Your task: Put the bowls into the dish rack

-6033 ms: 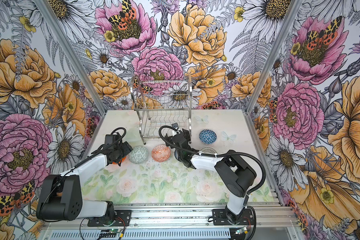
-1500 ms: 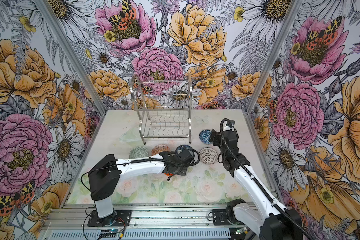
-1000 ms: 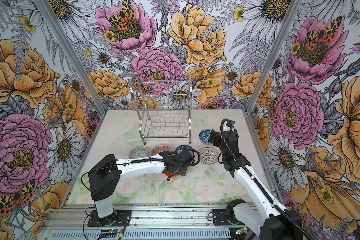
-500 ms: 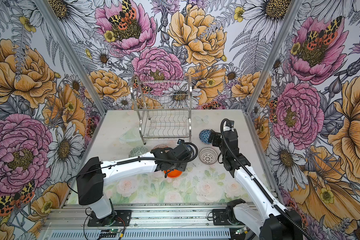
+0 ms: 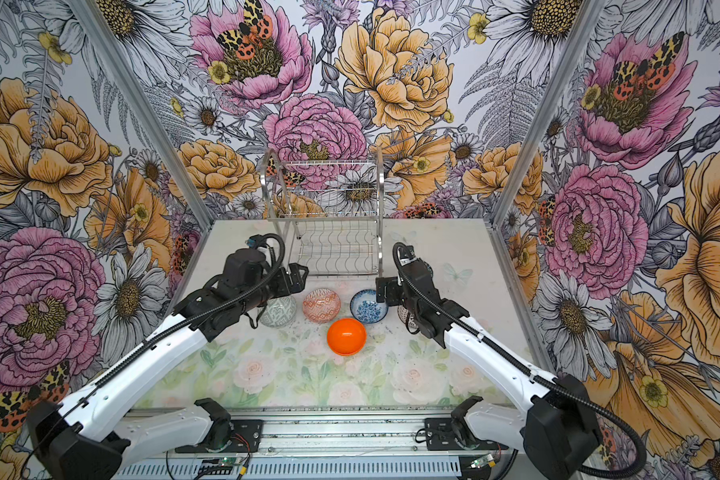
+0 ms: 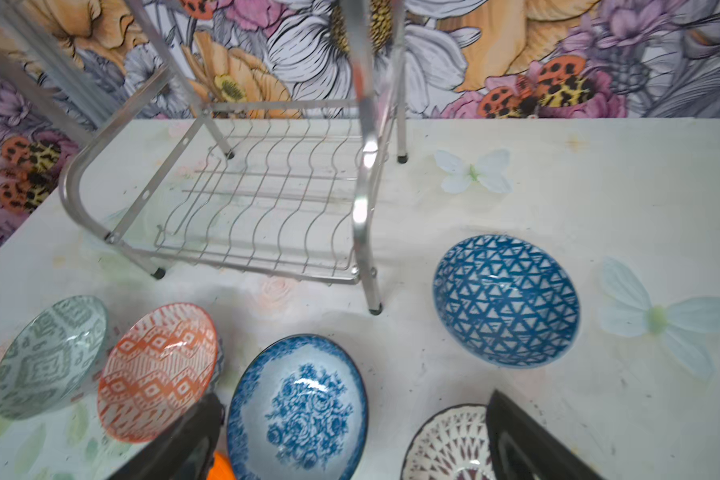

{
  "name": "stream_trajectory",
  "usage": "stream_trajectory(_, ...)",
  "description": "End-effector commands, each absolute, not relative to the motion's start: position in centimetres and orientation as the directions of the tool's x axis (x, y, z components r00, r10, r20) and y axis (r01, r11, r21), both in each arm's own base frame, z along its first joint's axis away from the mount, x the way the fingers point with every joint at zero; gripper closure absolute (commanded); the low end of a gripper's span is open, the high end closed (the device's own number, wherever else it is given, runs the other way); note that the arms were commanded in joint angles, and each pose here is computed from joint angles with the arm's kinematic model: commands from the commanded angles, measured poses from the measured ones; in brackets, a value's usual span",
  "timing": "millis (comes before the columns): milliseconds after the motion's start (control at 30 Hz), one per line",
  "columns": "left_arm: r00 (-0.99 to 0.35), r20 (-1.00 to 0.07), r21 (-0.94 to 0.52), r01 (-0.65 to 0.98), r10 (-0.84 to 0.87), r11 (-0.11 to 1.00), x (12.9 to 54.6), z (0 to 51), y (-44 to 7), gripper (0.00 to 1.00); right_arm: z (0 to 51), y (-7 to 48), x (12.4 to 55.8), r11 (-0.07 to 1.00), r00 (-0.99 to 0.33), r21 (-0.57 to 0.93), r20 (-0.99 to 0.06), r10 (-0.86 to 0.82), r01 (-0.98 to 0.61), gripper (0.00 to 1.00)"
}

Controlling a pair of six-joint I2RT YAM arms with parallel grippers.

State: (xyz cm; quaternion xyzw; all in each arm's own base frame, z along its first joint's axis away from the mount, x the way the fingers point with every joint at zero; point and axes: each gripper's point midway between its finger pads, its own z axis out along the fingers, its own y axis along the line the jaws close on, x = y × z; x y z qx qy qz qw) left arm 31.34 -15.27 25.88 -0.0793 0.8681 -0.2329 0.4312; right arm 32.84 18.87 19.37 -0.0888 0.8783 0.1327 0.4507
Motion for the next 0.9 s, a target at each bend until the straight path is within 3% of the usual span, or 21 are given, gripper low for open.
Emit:
stream_trajectory(0,-0.609,-0.658,-0.648,0.159,-0.442,0.745,31.1,26.9,-14.8,0.01,18.7,21.3,31.7,0.95,-0.607,0.117,-0.79,-0.088,-0.29,0.0)
stream_trajectory(167,-0.606,-0.59,-0.722,0.098,-0.534,0.685,32.0,25.1,-11.4,0.01,16.5,26.7,29.5,0.926,-0.63,0.057,-0.748,-0.208,-0.373,0.03)
stream_trajectory(333,-0.603,-0.529,-0.779,0.066,-0.597,0.624,32.3,23.4,-10.2,0.01,14.1,31.0,28.0,0.9,-0.662,0.057,-0.698,-0.273,-0.431,0.13)
stream_trajectory(867,-0.581,-0.475,-0.815,0.009,-0.66,0.579,33.0,21.6,-7.6,0.01,9.3,35.4,25.1,0.895,-0.731,0.072,-0.608,-0.31,-0.44,0.37)
